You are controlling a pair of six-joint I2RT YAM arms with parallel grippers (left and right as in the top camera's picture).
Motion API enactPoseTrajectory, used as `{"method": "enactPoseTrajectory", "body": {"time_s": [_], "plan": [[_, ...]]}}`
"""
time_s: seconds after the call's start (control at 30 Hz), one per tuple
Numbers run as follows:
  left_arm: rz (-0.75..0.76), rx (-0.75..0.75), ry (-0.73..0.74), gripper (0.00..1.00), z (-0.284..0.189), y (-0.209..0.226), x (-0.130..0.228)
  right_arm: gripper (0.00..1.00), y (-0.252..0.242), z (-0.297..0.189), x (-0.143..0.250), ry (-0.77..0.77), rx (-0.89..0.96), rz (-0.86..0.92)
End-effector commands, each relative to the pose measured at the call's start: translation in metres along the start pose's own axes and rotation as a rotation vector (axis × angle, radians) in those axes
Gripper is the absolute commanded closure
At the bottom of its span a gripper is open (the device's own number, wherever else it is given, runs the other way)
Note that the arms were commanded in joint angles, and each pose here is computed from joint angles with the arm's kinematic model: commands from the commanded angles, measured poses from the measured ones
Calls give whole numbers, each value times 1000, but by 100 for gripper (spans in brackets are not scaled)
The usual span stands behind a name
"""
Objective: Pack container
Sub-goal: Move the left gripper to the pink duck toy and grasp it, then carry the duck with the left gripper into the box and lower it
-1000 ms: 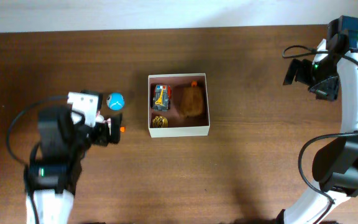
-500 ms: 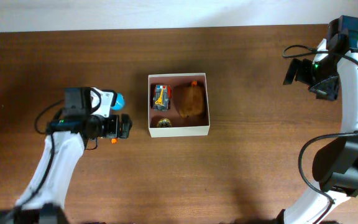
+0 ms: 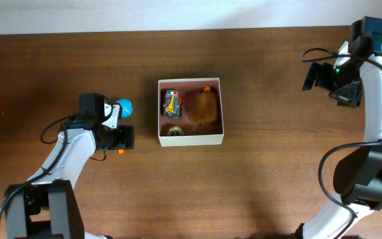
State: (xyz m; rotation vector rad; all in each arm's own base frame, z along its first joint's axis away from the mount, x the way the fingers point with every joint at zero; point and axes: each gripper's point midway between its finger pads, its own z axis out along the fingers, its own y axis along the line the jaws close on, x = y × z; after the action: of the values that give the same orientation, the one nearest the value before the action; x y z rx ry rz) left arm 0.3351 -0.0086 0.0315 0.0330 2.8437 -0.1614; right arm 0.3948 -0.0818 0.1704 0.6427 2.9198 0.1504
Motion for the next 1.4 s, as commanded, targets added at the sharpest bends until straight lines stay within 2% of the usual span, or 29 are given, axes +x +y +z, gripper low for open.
{"method": "enactPoseTrajectory", "body": {"time_s": [0.0,0.07,0.17,0.3,0.33,0.7,1.23,1.37], "plan": [[-29,-47,-11,42,-1,10,-5,1,-2,-4,0,-12,7,8],[-32,-49,-12,57,-1,10,-6,1,-2,-4,0,-12,7,8],[-32,-49,-13,74,-1,10,-6,1,-1,-4,0,-12,6,8],[-32,-49,-15,90,-1,10,-6,1,-2,-4,0,-12,7,8],[-32,-49,-17,98,-1,10,-7,1,-2,-4,0,-12,7,8],[-57,-45,-34,98,-13,8,-21,1,-2,-4,0,-12,7,8],[-39,19,-80,98,-113,-18,-68,1,-2,-4,0,-12,7,8],[29,67,-140,98,-142,-48,-71,1,-2,-4,0,-12,7,8]]}}
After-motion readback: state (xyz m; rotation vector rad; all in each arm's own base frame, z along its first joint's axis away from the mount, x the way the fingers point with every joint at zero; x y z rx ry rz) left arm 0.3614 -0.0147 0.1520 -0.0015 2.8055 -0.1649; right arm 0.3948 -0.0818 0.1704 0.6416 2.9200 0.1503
